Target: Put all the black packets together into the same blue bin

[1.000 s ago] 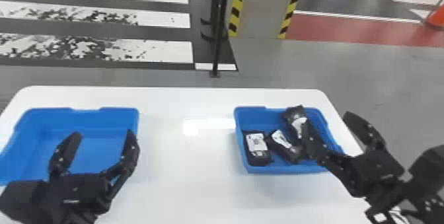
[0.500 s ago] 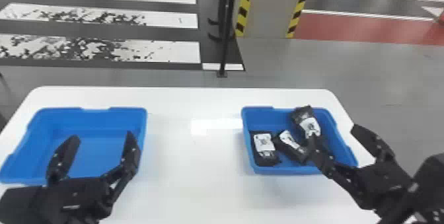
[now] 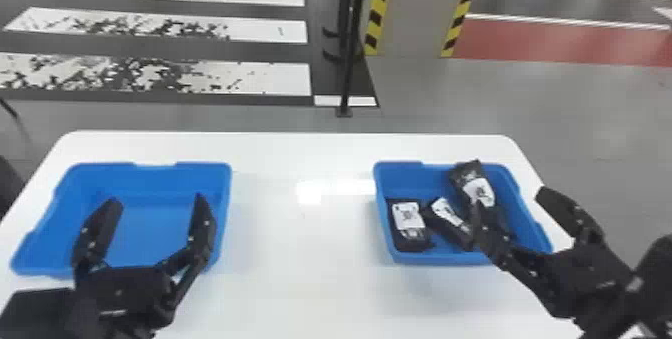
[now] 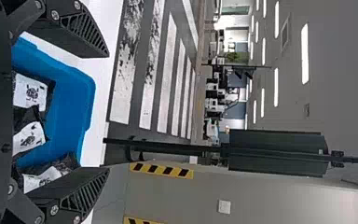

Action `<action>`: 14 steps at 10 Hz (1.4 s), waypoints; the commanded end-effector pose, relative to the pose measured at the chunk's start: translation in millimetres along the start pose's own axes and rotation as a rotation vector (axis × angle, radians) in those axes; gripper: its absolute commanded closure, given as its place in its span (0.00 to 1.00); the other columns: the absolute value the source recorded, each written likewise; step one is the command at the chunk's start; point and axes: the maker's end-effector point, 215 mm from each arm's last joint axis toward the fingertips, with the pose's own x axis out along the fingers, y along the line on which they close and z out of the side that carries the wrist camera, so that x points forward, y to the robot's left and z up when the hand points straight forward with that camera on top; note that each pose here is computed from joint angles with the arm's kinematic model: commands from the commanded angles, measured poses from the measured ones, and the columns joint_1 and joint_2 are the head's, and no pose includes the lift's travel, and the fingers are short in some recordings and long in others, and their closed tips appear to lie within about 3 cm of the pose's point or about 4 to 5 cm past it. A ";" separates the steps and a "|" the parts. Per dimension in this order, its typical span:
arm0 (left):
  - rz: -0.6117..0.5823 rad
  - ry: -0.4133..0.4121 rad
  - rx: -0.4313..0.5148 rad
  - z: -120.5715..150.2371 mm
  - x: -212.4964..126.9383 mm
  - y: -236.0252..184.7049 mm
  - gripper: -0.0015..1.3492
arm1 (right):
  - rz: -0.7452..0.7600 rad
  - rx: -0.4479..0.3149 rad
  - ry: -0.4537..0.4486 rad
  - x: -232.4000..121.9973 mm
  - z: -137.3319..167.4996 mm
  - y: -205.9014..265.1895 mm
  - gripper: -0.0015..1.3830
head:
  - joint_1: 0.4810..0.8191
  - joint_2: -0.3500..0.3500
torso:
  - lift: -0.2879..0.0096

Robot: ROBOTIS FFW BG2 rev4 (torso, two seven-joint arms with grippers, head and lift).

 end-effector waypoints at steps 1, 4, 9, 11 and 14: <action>-0.004 -0.013 0.006 3.4 0.0 -1.5 0.08 | 0.007 0.001 -0.002 0.6 1.3 2.9 0.12 | 0.63 0.33 | 0.60; -0.015 -0.042 0.006 12.5 0.9 -6.6 0.08 | 0.025 -0.007 -0.023 1.9 7.2 8.2 0.11 | 0.63 0.33 | 0.60; -0.022 -0.051 0.002 15.2 0.3 -9.9 0.08 | 0.046 -0.008 -0.036 2.6 11.3 18.7 0.12 | 0.63 0.34 | 0.60; -0.020 -0.051 0.003 15.1 -0.4 -8.8 0.08 | 0.045 -0.011 -0.043 2.5 14.1 18.7 0.12 | 0.63 0.35 | 0.60; -0.020 -0.054 0.003 15.8 -0.4 -8.8 0.08 | 0.045 -0.009 -0.054 2.3 16.6 18.7 0.12 | 0.63 0.35 | 0.60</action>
